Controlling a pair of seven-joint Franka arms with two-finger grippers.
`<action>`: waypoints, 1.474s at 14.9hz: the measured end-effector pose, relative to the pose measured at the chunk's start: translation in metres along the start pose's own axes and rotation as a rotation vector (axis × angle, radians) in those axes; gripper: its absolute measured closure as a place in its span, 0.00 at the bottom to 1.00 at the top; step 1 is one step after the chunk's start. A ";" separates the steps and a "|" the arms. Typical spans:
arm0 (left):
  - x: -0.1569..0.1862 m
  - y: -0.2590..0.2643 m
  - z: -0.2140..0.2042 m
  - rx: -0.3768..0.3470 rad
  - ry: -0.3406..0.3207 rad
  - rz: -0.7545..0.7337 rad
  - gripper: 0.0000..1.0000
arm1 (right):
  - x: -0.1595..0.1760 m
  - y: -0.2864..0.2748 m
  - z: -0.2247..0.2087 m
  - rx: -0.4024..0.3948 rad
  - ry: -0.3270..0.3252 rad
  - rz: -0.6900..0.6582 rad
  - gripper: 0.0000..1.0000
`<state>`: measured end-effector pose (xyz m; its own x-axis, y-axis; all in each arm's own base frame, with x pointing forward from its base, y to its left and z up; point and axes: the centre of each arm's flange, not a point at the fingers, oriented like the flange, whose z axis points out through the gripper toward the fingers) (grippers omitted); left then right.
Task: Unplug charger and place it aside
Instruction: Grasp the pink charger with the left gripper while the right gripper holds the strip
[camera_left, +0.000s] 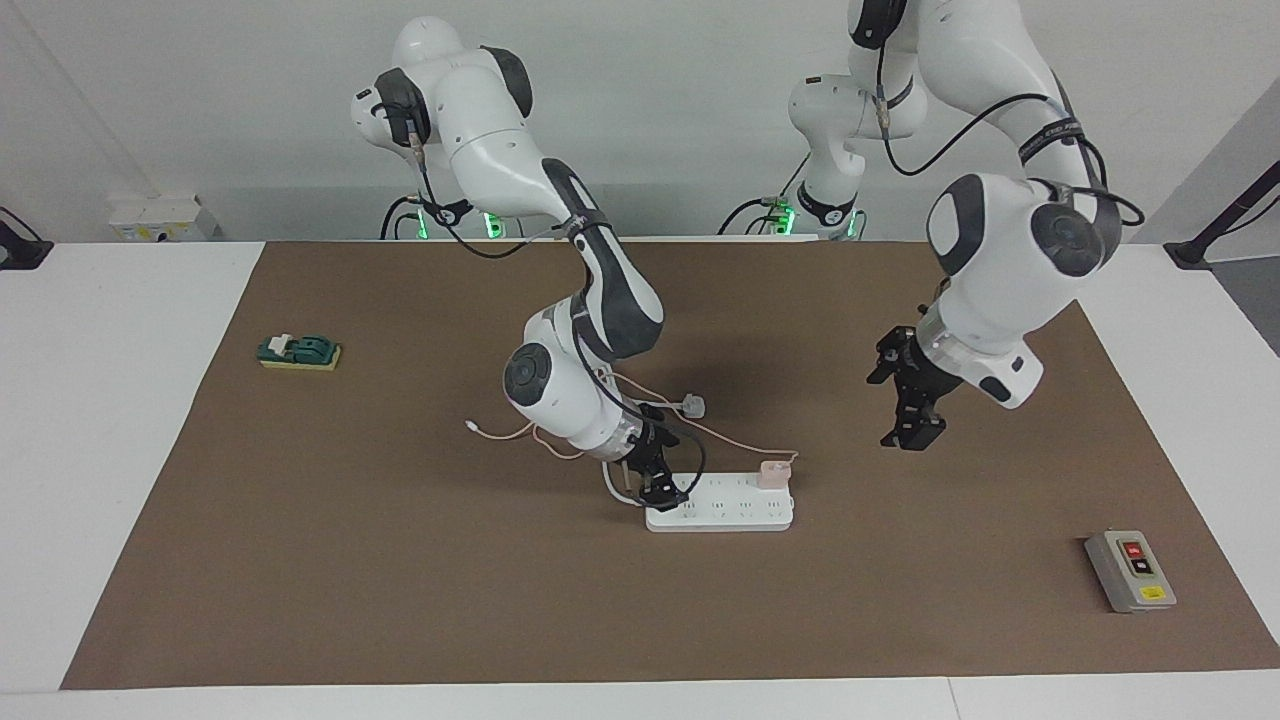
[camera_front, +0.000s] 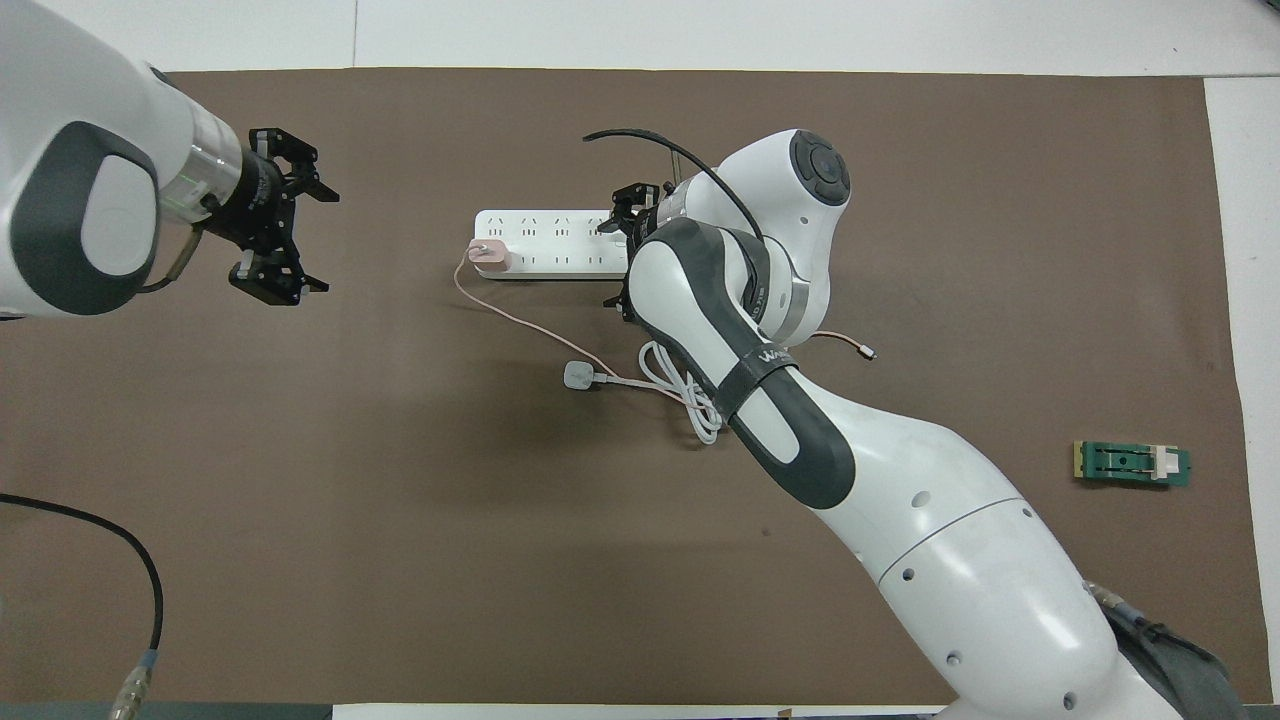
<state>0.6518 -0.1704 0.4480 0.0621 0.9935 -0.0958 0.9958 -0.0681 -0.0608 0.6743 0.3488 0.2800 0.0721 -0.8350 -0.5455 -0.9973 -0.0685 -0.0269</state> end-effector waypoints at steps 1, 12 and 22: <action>-0.016 0.008 0.015 0.002 0.021 -0.040 0.00 | 0.001 -0.002 0.003 0.001 -0.001 -0.001 0.00; -0.086 0.035 0.077 -0.070 0.069 -0.109 0.00 | 0.003 -0.022 0.006 0.035 -0.013 -0.013 0.00; -0.097 0.026 0.113 -0.078 0.098 -0.079 0.00 | 0.016 -0.025 0.023 0.048 0.001 -0.024 0.00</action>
<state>0.6637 -0.2788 0.3437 -0.0143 0.9999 0.0041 0.9998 0.0143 0.0139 0.7005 0.3499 0.2523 0.0964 -0.8341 -0.5432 -0.9948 -0.0626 -0.0805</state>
